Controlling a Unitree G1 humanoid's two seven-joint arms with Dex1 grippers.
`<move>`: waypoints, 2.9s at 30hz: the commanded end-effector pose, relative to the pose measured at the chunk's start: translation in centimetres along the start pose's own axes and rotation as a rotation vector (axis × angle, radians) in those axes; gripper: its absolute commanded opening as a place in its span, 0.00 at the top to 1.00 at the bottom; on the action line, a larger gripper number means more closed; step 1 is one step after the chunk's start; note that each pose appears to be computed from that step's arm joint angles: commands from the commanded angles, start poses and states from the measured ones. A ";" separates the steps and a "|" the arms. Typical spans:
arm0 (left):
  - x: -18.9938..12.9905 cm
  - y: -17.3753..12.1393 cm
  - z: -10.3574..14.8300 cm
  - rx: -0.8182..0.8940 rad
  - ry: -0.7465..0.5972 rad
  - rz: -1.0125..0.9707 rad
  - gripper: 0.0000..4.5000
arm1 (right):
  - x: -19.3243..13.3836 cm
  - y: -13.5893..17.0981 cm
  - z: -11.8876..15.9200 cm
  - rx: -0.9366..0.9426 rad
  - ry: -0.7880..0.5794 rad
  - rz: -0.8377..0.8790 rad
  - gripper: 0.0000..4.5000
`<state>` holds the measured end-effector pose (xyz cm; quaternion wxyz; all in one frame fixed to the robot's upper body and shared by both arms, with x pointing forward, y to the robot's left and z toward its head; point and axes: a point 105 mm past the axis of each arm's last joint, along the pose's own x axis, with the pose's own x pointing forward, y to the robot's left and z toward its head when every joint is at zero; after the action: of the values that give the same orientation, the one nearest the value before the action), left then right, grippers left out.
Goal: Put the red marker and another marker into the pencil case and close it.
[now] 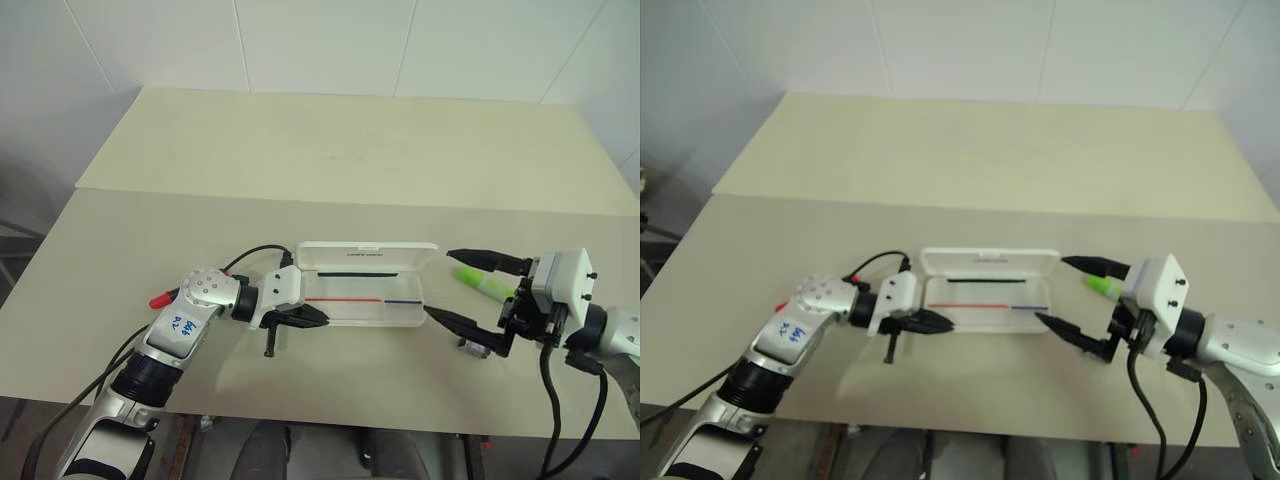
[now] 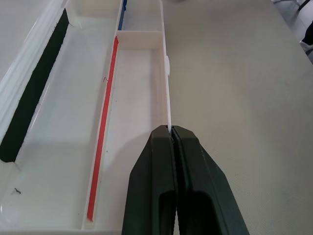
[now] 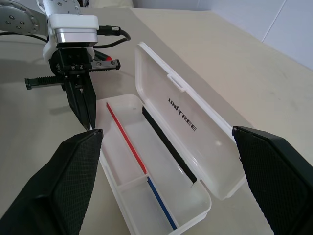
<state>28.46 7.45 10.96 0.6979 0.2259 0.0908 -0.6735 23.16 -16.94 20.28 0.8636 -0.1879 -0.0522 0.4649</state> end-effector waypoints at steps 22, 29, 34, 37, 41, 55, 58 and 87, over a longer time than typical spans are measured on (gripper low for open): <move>-5.8 -3.8 3.5 -0.121 -0.089 0.047 0.20 | 2.1 0.1 0.6 0.018 -0.104 0.058 0.00; -9.6 -5.0 1.5 -0.199 -0.066 0.189 0.00 | 2.5 -0.6 2.2 -0.002 -0.161 0.070 0.00; -12.5 -3.1 0.5 -0.221 -0.116 0.447 0.00 | 3.3 -0.4 3.7 -0.027 -0.194 0.132 0.00; -13.9 -2.5 0.2 -0.219 -0.143 0.546 0.00 | 3.7 -0.4 4.5 -0.041 -0.210 0.157 0.00; -16.8 -1.9 -1.2 -0.223 -0.152 0.693 0.00 | 4.7 0.0 5.4 -0.051 -0.236 0.219 0.00; -20.8 -2.0 -5.9 -0.248 -0.065 0.745 0.00 | 5.2 -0.6 5.7 -0.065 -0.230 0.233 0.00; -20.6 -1.7 -6.4 -0.263 -0.061 0.725 0.00 | 5.2 -0.7 5.8 -0.067 -0.230 0.229 0.00; -18.7 1.6 -11.0 -0.302 0.184 0.649 0.58 | 4.5 -0.3 6.3 -0.081 -0.235 0.150 0.00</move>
<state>30.66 28.10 10.48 0.8860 0.1840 0.1474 -0.3992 24.97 -11.71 24.92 0.8115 -0.1617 -0.1342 0.5452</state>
